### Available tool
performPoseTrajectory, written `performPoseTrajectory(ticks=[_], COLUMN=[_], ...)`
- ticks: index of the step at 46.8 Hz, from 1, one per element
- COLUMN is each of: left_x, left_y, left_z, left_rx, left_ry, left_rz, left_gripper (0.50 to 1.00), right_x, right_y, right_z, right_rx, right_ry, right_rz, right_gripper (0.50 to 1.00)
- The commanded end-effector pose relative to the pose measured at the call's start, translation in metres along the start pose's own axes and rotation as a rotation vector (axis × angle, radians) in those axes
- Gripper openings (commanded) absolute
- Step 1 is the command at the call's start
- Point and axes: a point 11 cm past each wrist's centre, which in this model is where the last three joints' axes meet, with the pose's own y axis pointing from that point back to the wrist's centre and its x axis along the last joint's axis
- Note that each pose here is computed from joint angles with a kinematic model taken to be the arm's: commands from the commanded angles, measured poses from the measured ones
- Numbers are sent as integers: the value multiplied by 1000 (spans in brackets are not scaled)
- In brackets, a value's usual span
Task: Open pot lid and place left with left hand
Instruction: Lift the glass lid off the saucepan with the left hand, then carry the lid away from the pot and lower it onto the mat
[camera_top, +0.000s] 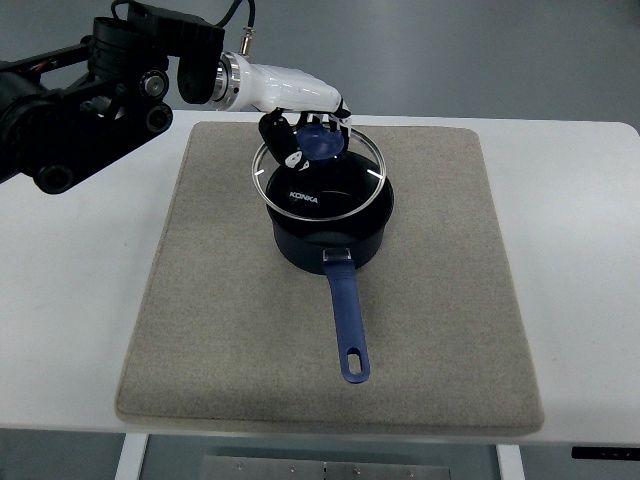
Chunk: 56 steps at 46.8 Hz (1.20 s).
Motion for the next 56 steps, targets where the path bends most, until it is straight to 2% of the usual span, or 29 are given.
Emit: performPoseTrajectory(ticks=[1, 22, 33, 49, 56], left_x=[-1, -5, -29, -45, -59], left_y=[0, -1, -5, 18, 17], left_z=[0, -4, -15, -50, -57], left_rx=[0, 7, 27, 111, 129], left_ry=[3, 9, 40, 72, 80], left_rz=[-1, -8, -38, -33, -48], left_gripper=[500, 500, 500, 500, 500], right_x=[0, 0, 0, 0, 0], right_y=[0, 0, 0, 0, 0], right_z=[0, 0, 0, 0, 0], right_rx=[0, 0, 0, 0, 0], right_ry=[0, 0, 0, 0, 0], right_rz=[1, 1, 1, 1, 1], right_gripper=[915, 915, 915, 915, 915])
